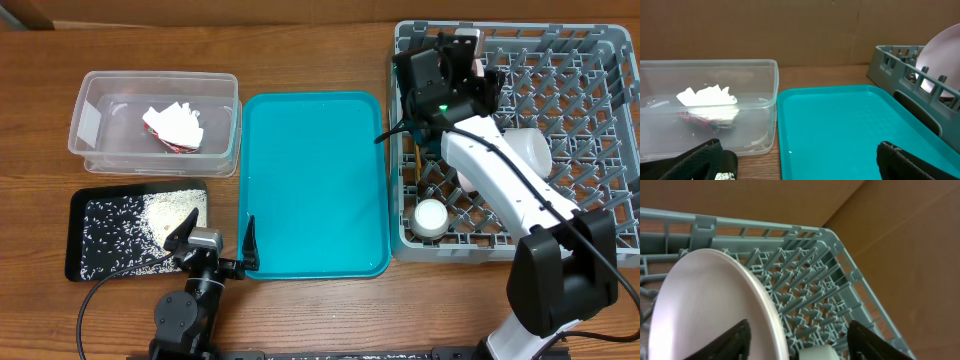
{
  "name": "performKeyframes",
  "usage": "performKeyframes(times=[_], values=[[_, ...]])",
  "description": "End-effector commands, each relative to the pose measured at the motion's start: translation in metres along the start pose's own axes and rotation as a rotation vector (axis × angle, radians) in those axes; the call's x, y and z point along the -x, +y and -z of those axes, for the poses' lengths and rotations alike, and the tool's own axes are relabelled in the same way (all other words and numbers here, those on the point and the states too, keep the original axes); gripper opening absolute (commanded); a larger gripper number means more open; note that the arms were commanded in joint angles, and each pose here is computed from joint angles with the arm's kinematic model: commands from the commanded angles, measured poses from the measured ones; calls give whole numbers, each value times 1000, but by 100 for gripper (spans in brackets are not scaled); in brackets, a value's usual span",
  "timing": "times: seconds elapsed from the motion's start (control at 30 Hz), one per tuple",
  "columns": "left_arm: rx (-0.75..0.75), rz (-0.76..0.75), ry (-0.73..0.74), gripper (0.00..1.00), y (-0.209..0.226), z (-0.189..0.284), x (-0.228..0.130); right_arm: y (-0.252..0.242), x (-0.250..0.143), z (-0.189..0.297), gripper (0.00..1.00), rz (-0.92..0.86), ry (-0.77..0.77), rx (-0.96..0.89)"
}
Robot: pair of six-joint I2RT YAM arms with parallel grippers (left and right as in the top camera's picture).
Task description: Sort waste into correct bins and load items into the dishwasher
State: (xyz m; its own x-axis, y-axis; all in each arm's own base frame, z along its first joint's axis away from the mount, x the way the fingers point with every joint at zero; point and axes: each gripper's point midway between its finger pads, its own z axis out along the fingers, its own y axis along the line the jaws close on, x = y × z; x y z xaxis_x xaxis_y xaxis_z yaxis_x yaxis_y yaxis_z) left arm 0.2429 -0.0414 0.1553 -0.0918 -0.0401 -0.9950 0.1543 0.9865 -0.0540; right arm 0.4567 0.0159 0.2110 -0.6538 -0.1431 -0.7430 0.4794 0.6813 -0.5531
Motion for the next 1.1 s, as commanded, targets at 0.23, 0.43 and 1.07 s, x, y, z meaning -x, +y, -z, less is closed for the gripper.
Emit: performKeyframes(times=[0.23,0.43,1.07], values=[[-2,19,-11,100,0,0,1,3,22,111,69,-64,-12,458],[-2,19,-11,100,0,0,1,-17,30,253,100,-98,-89,1059],[-2,19,-11,100,0,0,1,-121,-12,318,100,-55,-199,1276]])
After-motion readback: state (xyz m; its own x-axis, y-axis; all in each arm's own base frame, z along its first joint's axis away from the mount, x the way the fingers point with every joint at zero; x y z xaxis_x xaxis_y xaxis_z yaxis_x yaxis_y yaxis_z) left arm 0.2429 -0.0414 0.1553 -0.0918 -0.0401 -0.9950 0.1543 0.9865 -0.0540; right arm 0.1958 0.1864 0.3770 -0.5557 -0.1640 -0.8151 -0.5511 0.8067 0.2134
